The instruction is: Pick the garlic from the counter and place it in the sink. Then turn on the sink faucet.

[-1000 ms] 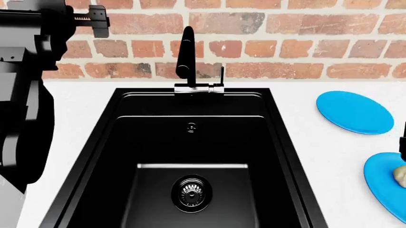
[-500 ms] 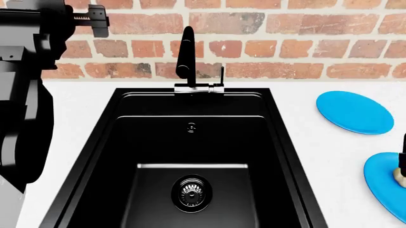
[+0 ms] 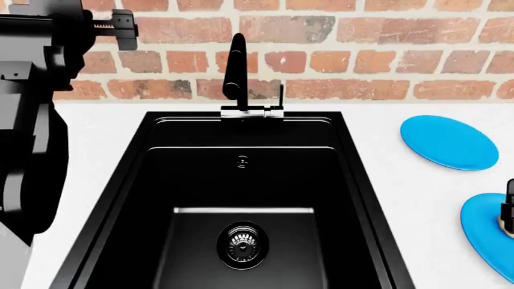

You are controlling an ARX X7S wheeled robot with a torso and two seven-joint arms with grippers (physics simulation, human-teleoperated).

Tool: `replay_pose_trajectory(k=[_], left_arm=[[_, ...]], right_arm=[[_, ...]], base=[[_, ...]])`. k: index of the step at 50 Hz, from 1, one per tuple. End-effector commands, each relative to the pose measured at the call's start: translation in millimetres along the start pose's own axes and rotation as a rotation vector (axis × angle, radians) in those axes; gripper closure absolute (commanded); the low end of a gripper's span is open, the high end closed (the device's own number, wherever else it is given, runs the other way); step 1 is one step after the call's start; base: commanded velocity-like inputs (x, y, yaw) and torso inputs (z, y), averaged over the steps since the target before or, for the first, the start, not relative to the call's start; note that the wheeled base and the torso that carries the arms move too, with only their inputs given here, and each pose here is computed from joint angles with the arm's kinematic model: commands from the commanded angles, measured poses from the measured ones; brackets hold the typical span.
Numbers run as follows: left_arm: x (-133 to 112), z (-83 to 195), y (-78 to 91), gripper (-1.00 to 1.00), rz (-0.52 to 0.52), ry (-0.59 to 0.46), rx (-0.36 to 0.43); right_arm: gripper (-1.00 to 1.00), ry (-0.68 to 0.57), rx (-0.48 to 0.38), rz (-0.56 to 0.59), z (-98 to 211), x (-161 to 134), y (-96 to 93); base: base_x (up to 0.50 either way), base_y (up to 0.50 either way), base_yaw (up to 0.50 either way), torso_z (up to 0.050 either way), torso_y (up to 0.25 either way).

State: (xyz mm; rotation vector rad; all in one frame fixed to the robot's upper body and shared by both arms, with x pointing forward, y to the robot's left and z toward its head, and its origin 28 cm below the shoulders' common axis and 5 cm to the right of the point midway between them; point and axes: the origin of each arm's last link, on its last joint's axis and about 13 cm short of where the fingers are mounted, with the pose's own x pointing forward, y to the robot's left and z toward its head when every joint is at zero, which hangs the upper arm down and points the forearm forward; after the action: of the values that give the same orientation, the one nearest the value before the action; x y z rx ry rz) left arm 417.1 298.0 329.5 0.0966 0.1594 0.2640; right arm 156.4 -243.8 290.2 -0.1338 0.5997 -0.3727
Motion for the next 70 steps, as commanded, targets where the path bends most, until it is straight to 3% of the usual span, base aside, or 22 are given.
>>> replay_pose_trajectory(k=[1,49,70], left_arm=[[-1,2,1.4,-1.0,0.002,-0.002,-0.003],[1,-3,4.1,-1.0,0.002,0.005,-0.006],[3,-9,4.9,-1.0,0.004,0.017,-0.008]], right_arm=[[-1.0,0.017,0.012,-0.003,-1,8,-2.2],[-1.0,0.069,0.049,-0.002,-5,34,-0.1],[-1.0,0.135,0.067,0.006,-15,65,4.9]], base=[[0.0,0.0,0.0,0.0,0.0],[0.0,0.0,0.0,0.0,0.0],[0.0,0.0,0.0,0.0,0.0]])
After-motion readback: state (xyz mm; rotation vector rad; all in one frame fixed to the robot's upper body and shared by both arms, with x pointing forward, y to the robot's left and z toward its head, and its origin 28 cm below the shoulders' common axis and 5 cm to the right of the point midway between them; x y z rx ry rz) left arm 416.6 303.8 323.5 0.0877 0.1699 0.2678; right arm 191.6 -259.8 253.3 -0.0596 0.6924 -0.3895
